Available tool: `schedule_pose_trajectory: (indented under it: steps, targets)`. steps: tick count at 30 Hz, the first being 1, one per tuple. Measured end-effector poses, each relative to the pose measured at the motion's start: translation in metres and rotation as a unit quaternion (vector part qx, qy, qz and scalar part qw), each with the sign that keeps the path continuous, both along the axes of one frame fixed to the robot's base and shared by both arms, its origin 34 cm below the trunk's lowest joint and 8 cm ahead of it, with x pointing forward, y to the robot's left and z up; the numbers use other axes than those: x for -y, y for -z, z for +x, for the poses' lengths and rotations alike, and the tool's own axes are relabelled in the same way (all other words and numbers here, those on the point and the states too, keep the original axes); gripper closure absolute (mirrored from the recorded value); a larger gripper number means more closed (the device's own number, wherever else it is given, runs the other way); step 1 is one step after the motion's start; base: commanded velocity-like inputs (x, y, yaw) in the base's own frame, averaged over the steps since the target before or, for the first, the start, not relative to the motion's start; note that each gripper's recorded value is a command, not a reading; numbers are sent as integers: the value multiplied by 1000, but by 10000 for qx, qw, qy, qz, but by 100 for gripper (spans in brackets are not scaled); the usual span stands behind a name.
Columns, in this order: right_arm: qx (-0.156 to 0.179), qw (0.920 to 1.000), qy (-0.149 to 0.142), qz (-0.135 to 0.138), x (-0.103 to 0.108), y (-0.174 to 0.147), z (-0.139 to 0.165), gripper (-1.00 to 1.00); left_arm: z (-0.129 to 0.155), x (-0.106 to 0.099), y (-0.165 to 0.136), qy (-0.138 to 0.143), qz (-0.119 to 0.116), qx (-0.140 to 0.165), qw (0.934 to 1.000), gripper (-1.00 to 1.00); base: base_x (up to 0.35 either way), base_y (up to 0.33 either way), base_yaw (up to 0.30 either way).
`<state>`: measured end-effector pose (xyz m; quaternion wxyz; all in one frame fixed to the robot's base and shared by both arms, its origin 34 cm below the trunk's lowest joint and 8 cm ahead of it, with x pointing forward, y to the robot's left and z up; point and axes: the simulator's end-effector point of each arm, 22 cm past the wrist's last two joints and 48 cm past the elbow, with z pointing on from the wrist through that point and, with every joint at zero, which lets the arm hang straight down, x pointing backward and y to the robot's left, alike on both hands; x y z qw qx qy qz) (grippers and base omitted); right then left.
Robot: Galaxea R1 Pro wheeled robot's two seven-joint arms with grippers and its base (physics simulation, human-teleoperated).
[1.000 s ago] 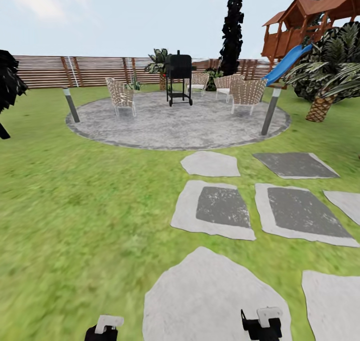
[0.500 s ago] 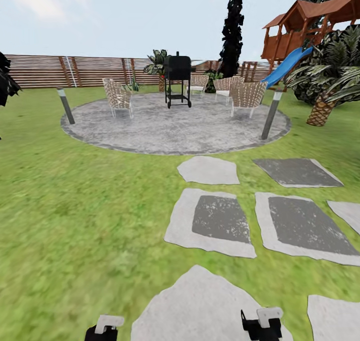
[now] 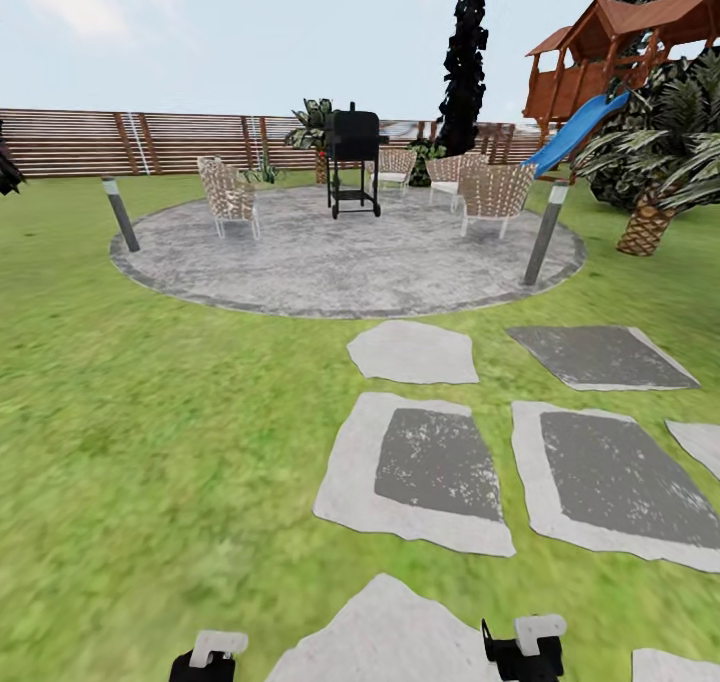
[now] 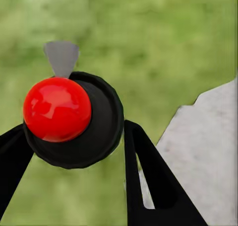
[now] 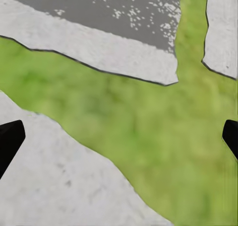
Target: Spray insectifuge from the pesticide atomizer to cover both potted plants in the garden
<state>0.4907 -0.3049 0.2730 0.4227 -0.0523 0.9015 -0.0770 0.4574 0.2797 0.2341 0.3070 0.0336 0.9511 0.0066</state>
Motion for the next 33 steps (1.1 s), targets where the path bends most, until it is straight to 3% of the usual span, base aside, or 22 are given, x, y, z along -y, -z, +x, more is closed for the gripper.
schedule_pose_trajectory:
  steps: [33]
  targets:
    - [-2, 10000, 0, 0, 0, 0, 0, -100, 0, 0, 0, 1, -1, 0, 10000, 100, 323, -114, 0]
